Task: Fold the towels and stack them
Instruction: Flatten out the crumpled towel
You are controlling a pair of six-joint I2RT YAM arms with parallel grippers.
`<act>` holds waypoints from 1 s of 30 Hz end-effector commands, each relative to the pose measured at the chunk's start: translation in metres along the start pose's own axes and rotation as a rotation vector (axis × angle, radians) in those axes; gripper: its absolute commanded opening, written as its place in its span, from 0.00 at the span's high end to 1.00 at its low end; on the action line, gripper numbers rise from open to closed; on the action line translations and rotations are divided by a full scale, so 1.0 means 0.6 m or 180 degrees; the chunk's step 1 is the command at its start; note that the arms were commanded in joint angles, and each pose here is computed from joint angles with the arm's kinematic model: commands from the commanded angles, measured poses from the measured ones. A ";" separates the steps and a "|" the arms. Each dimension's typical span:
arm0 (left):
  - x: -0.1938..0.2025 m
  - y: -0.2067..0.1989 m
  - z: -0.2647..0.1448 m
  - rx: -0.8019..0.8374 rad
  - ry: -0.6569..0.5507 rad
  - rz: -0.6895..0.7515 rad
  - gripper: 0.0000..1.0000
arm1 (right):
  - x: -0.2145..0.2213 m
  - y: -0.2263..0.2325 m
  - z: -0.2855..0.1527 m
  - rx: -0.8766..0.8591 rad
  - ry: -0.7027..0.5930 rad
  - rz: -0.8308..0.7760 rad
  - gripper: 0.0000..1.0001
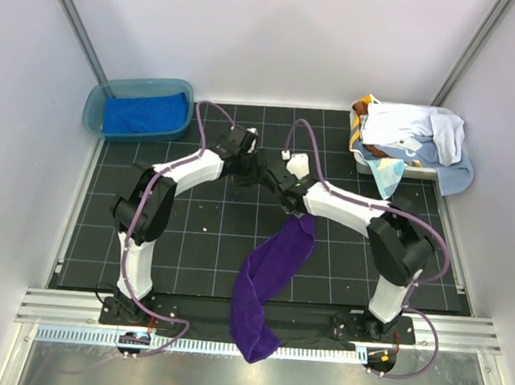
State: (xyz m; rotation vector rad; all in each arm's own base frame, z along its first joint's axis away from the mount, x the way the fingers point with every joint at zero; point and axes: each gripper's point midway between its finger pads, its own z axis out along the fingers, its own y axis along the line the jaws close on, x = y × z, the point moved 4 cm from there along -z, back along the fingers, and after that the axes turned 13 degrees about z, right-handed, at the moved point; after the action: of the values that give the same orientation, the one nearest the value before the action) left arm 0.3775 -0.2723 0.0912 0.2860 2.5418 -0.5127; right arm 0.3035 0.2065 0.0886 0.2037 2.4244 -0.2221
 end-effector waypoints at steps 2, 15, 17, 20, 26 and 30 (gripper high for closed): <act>-0.026 -0.046 -0.011 0.0406 -0.0228 0.0091 0.38 | -0.063 -0.042 -0.055 -0.0083 -0.0335 0.0419 0.93; -0.015 -0.156 0.017 0.0954 -0.0189 0.0577 0.34 | -0.042 -0.230 -0.017 0.0454 -0.0077 0.1102 0.96; -0.014 -0.162 0.034 0.0923 -0.0170 0.0618 0.34 | -0.030 -0.250 -0.007 0.0525 0.0001 0.1156 0.96; -0.009 -0.166 0.059 0.0874 -0.0122 0.0629 0.35 | -0.022 -0.259 -0.002 0.0557 0.0037 0.1180 0.96; 0.001 -0.184 0.096 0.0849 -0.0006 0.0740 0.35 | -0.020 -0.287 0.004 0.0678 0.0072 0.1243 0.97; 0.001 -0.190 0.108 0.0792 -0.0010 0.0812 0.35 | -0.016 -0.315 0.005 0.0765 0.0082 0.1296 0.97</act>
State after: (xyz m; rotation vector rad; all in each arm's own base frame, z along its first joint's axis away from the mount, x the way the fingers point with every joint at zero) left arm 0.3704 -0.3960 0.0715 0.6492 2.4102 -0.7514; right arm 0.2742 0.0324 0.1016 0.7799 2.3667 -0.3299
